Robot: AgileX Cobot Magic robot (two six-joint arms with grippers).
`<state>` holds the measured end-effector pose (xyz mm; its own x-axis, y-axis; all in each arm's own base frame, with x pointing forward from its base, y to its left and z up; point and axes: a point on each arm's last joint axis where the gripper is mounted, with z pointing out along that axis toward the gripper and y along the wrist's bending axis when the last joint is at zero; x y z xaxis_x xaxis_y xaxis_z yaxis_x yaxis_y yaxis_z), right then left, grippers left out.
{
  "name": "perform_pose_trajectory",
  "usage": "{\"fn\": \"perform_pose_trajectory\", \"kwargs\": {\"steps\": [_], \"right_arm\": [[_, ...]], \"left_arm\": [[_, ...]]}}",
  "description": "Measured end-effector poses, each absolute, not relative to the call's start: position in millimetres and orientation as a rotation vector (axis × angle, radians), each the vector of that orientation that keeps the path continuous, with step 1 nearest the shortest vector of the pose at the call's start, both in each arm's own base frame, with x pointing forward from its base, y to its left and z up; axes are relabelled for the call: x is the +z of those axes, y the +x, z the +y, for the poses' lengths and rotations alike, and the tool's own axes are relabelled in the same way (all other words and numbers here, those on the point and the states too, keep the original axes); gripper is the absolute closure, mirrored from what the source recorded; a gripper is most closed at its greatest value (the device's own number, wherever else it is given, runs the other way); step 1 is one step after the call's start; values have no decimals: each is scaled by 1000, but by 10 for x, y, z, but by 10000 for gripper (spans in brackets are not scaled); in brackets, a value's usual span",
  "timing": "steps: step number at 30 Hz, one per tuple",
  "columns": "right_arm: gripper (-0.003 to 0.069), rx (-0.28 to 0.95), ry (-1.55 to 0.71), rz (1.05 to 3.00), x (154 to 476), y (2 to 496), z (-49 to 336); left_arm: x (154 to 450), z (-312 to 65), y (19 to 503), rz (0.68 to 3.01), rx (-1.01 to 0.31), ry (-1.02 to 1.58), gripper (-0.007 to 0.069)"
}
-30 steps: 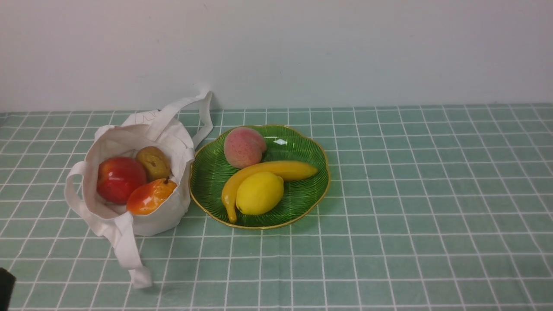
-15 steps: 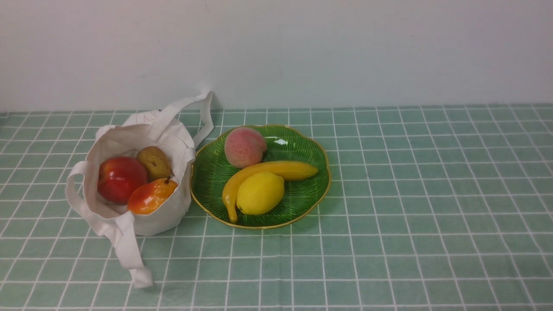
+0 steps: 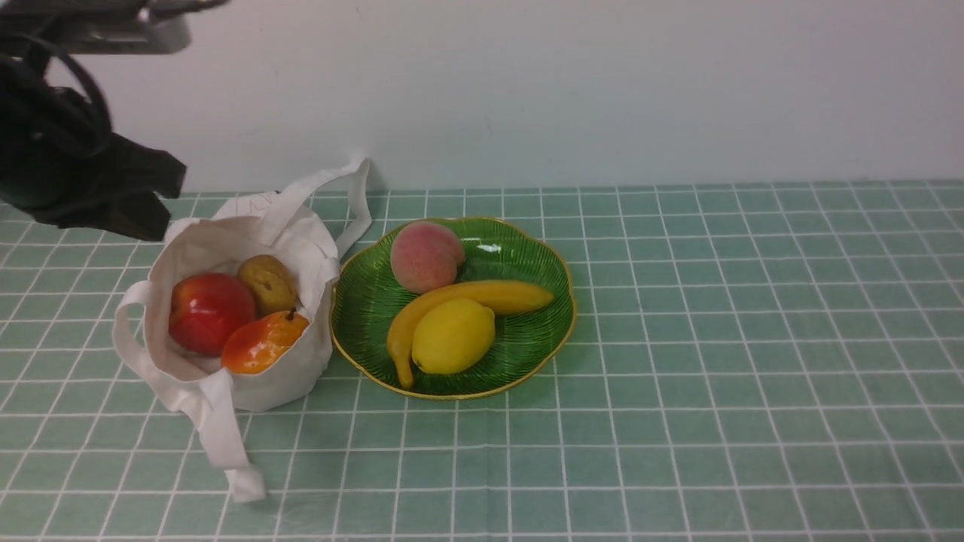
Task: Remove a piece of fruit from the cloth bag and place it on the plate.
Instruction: Use the left arm to grab a pear from the bag
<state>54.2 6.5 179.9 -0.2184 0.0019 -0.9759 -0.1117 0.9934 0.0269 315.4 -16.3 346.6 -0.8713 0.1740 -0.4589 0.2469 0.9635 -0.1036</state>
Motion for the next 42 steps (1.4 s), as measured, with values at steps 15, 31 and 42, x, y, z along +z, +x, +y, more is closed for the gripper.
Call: {"fn": "perform_pose_trajectory", "kwargs": {"steps": [15,31,42], "right_arm": [[671,104,-81,1789,1799,542,65],[671,104,-81,1789,1799,542,65],[671,105,-81,1789,1799,542,65]], "left_arm": [[2497,-444,3815,2842,-225,582,629],[2252,-439,3964,2797,-178,739,54],[1950,-430,4042,2842,-168,809,43]]}}
